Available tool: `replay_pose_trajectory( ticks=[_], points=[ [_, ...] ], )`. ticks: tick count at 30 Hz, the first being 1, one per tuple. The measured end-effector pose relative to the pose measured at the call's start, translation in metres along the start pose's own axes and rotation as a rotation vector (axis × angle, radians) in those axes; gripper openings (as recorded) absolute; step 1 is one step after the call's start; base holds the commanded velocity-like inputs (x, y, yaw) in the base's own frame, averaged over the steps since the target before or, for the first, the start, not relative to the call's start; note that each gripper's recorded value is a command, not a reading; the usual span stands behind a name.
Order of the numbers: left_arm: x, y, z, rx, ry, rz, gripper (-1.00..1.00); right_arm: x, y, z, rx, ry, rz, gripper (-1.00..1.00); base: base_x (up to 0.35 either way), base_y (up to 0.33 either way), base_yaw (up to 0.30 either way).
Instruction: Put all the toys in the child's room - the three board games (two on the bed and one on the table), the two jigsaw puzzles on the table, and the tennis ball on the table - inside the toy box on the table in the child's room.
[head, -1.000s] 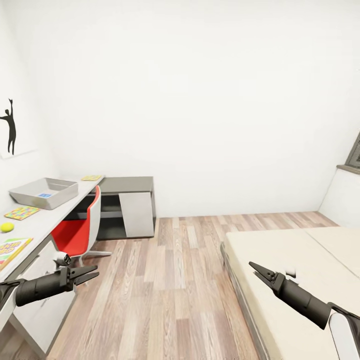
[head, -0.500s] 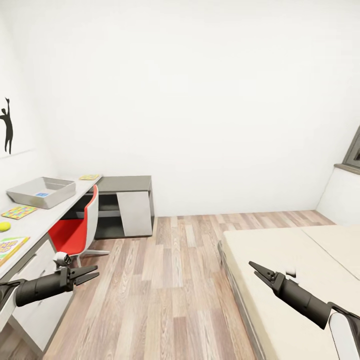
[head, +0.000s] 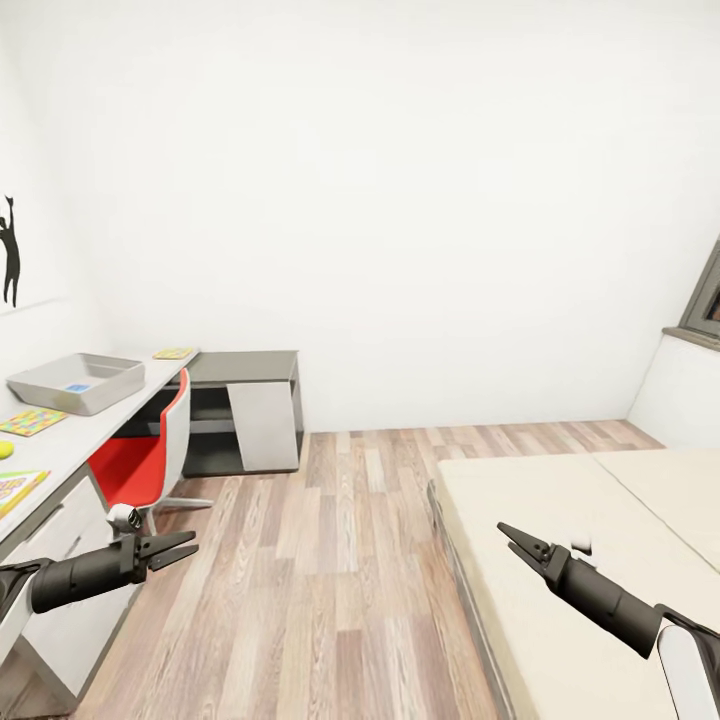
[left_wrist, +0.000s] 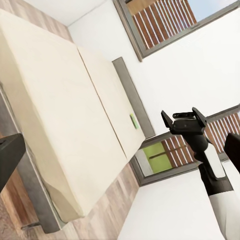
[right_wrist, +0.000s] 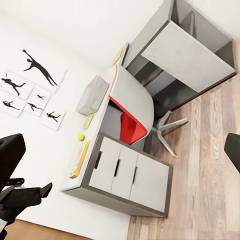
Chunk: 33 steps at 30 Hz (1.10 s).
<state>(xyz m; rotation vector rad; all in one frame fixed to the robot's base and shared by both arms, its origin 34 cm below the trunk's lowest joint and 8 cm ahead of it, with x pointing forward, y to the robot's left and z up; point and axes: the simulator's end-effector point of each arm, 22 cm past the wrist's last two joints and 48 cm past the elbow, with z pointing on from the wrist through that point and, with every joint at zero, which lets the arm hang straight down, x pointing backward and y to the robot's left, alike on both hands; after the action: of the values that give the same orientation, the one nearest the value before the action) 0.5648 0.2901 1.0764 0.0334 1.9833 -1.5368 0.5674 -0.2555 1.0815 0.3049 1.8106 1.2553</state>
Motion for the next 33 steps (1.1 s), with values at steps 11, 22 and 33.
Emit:
replay_pose_trajectory(
  ticks=[11, 22, 33],
  points=[
    [0.0000, 0.0001, 0.0000, 0.000, 0.000, -0.001, 1.00, 0.0004, 0.0003, 0.0007, 0.000, 0.000, -0.001, 1.00, -0.047, -0.115, 0.174],
    [0.0003, -0.0001, 0.0006, 0.001, 0.000, 0.000, 1.00, 0.0017, -0.0022, 0.0006, 0.004, 0.003, 0.004, 1.00, -0.034, -0.080, 0.027],
    [0.0001, -0.0003, 0.0005, 0.001, 0.000, 0.000, 1.00, 0.0025, -0.0019, 0.0013, 0.002, 0.003, 0.006, 1.00, -0.004, -0.004, 0.001]
  ],
)
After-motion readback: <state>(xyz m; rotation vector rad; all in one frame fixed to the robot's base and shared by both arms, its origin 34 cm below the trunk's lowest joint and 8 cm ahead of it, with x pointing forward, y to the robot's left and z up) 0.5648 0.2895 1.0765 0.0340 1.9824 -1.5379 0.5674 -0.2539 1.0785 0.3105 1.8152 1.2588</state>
